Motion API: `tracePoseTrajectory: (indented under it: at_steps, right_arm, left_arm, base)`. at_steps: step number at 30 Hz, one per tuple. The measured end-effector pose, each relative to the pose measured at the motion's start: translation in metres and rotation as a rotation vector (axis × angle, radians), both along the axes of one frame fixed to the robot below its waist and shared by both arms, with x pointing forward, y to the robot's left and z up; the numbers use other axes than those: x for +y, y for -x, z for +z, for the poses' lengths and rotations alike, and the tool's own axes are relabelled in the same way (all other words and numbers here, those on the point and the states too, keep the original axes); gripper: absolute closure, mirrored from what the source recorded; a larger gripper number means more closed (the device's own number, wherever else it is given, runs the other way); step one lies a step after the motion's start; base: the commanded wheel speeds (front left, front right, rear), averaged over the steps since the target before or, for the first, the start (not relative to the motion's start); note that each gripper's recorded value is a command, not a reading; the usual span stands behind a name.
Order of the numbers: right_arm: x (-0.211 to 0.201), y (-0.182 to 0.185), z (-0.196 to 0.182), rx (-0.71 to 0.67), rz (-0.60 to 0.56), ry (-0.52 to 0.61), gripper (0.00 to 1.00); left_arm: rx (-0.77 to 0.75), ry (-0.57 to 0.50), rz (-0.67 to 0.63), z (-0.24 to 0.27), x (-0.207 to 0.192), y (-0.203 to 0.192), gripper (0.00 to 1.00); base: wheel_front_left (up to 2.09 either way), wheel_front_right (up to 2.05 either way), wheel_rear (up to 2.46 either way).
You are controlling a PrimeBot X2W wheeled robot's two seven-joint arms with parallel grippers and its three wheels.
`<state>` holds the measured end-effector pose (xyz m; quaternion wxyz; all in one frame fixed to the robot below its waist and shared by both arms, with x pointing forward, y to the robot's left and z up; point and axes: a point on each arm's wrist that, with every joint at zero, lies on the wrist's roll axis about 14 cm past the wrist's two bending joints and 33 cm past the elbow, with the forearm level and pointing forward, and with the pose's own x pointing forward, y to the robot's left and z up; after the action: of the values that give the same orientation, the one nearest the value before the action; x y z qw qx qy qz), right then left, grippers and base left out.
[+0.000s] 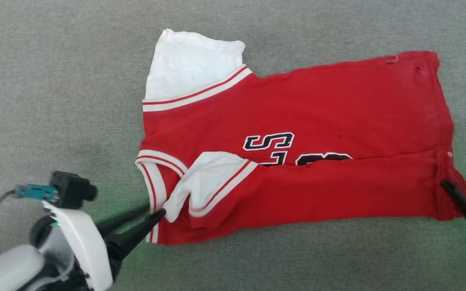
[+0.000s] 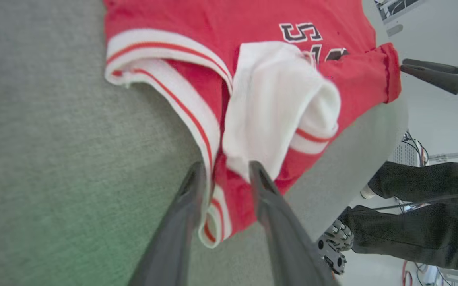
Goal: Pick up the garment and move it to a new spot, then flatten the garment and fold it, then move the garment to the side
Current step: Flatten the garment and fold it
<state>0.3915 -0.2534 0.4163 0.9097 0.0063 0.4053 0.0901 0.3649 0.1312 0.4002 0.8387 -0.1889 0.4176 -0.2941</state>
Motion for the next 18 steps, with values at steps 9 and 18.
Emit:
tracePoseTrajectory:
  at_steps: [9,18]
  right_arm:
    - [0.004,-0.036,0.049,-0.375,-0.068,-0.018,0.00]
    - [0.019,-0.043,0.079,-0.702,-0.134,-0.093,0.00]
  left_arm:
    - [-0.259,-0.044,0.103,0.035,0.024,-0.074,0.00]
    - [-0.515,-0.094,0.247,0.066,0.042,-0.178,0.00]
  base:
    - [0.00,0.00,0.00]
    - [0.00,0.00,0.00]
